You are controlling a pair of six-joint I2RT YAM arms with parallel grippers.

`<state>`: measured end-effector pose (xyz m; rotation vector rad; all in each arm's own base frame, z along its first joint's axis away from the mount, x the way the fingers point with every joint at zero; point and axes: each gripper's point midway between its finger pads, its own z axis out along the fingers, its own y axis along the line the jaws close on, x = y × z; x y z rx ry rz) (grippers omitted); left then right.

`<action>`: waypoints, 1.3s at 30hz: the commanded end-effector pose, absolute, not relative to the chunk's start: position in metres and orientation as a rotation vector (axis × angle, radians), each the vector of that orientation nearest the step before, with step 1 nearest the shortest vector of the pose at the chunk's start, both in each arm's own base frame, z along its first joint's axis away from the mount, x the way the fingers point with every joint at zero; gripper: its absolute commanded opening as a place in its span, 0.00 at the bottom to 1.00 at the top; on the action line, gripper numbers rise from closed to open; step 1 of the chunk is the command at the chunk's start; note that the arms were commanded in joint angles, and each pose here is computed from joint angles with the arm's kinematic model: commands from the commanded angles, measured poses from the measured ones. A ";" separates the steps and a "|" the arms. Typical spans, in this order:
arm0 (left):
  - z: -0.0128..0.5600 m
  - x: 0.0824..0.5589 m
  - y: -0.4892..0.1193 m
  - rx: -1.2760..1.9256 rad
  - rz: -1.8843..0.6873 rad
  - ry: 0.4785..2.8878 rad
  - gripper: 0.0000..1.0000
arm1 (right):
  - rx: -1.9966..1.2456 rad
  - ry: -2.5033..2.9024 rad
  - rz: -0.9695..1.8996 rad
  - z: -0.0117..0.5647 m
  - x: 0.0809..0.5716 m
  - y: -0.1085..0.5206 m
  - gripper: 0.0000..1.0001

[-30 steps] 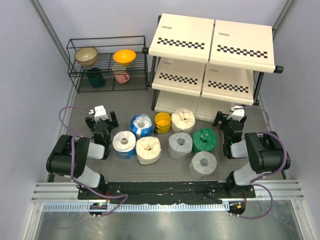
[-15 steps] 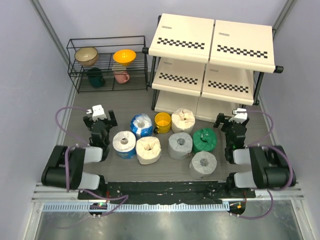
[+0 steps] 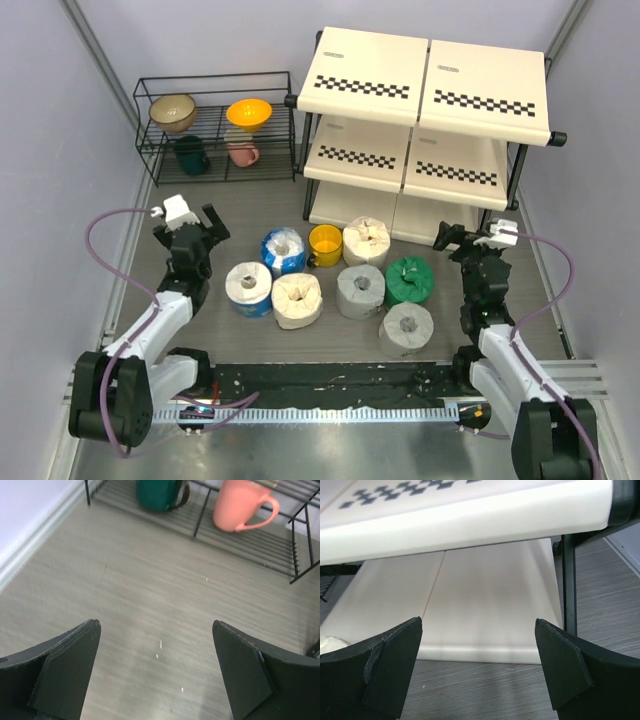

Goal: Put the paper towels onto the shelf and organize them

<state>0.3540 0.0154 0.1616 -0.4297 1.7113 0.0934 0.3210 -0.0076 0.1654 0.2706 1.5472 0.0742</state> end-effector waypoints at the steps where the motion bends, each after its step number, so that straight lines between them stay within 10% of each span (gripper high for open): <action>1: 0.155 0.338 0.018 -0.550 0.049 1.727 1.00 | 0.301 1.463 0.146 0.210 0.312 -0.003 1.00; 39: 0.158 0.301 0.018 -0.495 -0.023 1.579 1.00 | 0.507 1.863 0.263 0.177 0.308 0.013 0.99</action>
